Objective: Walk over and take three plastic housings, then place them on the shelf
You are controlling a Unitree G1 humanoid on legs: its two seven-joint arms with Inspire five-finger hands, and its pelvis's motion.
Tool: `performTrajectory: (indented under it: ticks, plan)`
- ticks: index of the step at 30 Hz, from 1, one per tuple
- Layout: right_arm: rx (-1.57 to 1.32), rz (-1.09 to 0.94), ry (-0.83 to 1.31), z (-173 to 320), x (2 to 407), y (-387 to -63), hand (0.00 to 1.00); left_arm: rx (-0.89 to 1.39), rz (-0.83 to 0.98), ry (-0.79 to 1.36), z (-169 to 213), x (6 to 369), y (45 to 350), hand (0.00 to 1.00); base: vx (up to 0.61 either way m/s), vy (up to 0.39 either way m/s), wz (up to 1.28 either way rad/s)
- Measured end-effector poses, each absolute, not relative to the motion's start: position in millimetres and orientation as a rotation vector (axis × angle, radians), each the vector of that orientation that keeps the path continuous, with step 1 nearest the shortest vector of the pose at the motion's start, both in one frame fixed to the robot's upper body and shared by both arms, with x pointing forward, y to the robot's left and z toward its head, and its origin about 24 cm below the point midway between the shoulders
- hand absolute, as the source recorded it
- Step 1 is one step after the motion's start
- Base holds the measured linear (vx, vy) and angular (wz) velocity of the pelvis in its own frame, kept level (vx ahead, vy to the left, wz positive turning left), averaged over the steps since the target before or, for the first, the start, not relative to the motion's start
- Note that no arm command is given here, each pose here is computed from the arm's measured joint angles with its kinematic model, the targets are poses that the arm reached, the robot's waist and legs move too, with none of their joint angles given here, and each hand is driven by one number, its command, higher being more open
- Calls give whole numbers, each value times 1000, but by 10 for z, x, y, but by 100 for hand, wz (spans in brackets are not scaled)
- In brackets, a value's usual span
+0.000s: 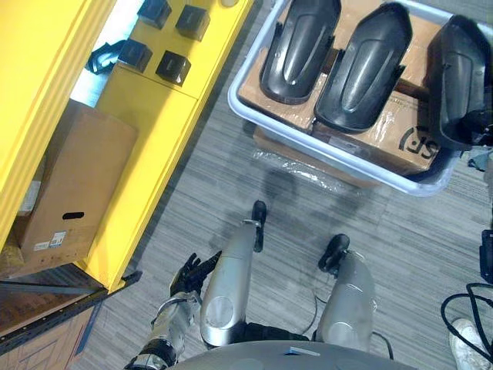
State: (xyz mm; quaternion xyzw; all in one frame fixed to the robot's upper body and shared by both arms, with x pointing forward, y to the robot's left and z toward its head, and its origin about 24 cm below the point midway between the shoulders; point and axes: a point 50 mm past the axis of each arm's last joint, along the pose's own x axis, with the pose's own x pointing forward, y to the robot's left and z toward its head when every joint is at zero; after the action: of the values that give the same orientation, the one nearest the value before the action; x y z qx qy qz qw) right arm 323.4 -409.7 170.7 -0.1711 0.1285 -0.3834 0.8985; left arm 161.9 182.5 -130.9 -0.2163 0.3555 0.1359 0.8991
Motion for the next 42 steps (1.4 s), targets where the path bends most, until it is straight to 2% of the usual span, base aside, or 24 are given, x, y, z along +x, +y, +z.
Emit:
performTrajectory:
  ticks: [5,8,13,17,19,24,26,31,33,36,42]
  plan:
    - [-281,-958,268,1455,3109,-4132,0,-457,288,686,-1272,1535,1839,100,71,12,1]
    - [-284,-1048,170,1467,3023,-4145,0,-461,289,647,-1229,1482,1849,100,129,-9,-6]
    - [-344,-1022,-152,1549,2996,-3751,0,-410,318,523,-1037,1508,1991,100,172,-51,-17]
    - [-402,-957,-269,1412,2891,-3324,0,-365,378,338,-650,1751,2142,100,230,-60,-3]
    - [-434,-921,-346,1431,2815,-3138,0,-362,408,164,-279,1921,2215,100,156,-66,9]
    - [-481,-857,-525,1670,2756,-2894,0,-321,403,-140,401,2091,2218,100,77,-15,1]
    - [-476,-805,-588,1741,2758,-2759,0,-379,295,-225,591,2125,2097,100,28,34,-7]
    - [-472,-617,-663,1705,2816,-2321,0,-575,-51,-262,696,2194,1684,100,-8,27,-14]
    - [-464,-476,-689,1636,2834,-2022,0,-627,-237,-234,719,2231,1425,100,-53,0,-18]
    - [-421,-290,-672,1511,2811,-1689,0,-653,-404,-235,784,2266,1231,100,-68,-9,2]
    - [-388,-63,-581,1202,2729,-1261,0,-709,-495,-280,862,2285,1225,100,-72,8,2]
